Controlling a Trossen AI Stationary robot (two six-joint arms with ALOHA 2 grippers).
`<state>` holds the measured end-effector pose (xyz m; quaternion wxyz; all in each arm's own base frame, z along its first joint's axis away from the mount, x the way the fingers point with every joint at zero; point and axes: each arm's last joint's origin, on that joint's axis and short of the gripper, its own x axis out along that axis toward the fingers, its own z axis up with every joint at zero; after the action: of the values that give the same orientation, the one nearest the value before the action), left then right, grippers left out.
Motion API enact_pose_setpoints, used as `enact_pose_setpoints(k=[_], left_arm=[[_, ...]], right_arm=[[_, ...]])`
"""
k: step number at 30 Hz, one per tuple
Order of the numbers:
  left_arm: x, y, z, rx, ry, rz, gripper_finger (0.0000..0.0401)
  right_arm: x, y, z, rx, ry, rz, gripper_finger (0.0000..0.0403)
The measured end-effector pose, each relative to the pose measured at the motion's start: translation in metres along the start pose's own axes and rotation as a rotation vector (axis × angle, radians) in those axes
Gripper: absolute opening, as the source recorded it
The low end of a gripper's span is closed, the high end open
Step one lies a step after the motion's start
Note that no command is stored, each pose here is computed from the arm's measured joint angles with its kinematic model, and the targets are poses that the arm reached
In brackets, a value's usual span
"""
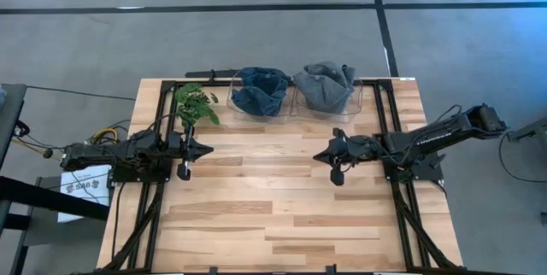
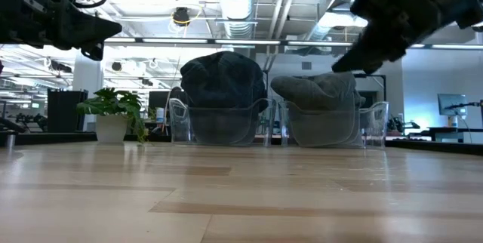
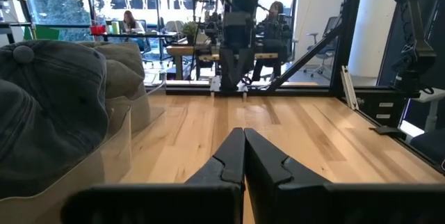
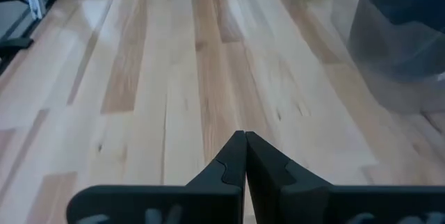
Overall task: Pick & Place hat
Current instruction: Return to Home Position
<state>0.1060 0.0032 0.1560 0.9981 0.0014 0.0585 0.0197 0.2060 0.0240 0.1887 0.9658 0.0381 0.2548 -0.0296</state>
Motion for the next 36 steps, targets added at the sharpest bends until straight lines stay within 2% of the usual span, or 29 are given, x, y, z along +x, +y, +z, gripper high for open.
enact_pose_setpoints(k=[8, 16, 28, 32, 36], left_arm=[[0.0, 0.0, 0.0, 0.0, 0.0, 0.001, 0.0], [0.0, 0.0, 0.0, 0.0, 0.0, 0.003, 0.0], [0.0, 0.0, 0.0, 0.0, 0.0, 0.002, 0.0], [0.0, 0.0, 0.0, 0.0, 0.0, 0.002, 0.0], [0.0, 0.0, 0.0, 0.0, 0.0, 0.002, 0.0]], right_arm=[[-0.005, -0.003, -0.029, -0.008, -0.028, 0.017, 0.0], [-0.029, -0.01, -0.053, 0.001, -0.128, 0.086, 0.0], [-0.062, -0.02, -0.064, -0.024, -0.411, 0.123, 0.0], [-0.069, -0.022, -0.069, -0.033, -0.433, 0.166, 0.0], [-0.076, -0.025, -0.072, -0.042, -0.452, 0.146, 0.0]])
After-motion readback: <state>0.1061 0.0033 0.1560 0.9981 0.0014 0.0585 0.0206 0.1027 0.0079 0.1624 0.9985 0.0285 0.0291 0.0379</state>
